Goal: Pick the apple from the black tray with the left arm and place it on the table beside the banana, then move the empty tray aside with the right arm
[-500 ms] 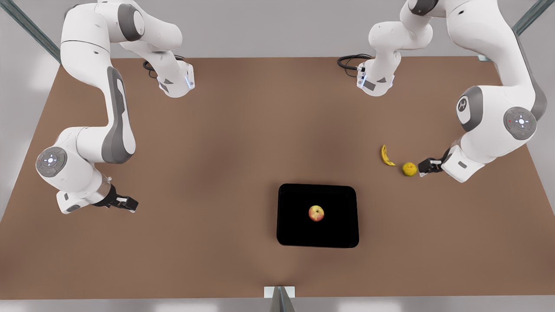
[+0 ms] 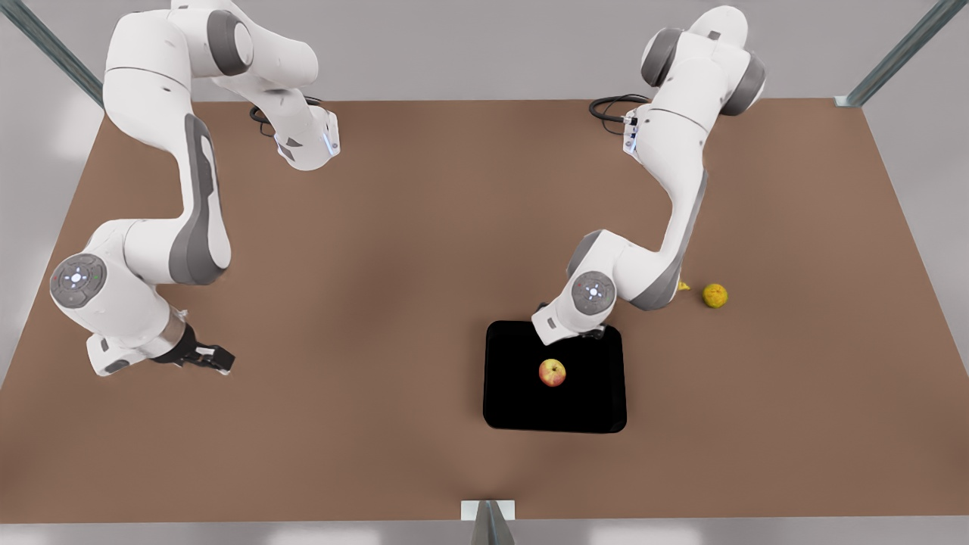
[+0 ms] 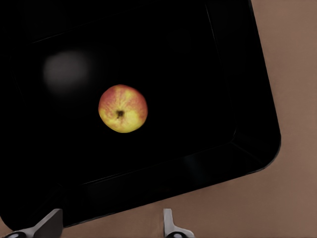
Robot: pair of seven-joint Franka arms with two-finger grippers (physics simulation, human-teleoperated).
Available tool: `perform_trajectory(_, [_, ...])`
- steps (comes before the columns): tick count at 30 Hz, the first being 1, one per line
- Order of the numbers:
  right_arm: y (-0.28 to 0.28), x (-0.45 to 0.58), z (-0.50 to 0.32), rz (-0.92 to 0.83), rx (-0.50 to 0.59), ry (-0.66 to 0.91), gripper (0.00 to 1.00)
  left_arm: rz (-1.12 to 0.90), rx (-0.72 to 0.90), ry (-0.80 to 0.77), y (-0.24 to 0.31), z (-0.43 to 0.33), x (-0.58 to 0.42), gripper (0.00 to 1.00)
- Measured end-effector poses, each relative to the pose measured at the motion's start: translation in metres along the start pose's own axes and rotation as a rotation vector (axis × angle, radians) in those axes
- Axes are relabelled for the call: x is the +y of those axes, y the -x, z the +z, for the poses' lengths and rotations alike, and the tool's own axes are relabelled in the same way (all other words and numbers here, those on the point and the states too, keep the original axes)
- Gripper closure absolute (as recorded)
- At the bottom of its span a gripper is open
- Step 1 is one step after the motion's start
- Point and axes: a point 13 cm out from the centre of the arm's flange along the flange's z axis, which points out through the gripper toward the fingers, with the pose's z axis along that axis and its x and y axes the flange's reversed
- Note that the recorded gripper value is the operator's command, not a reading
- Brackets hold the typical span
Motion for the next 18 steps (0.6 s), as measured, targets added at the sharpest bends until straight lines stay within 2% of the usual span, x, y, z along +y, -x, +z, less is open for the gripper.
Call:
perform_trajectory(7, [-0.018, -0.003, 0.002, 0.002, 0.071, -0.009, 0.00, -0.128, -0.077, 0.000, 0.036, 0.083, 0.016, 0.00])
perform_trajectory(18, [-0.026, -0.002, 0.005, -0.003, 0.102, -0.017, 0.00, -0.195, -0.224, -0.028, 0.085, 0.090, 0.008, 0.00])
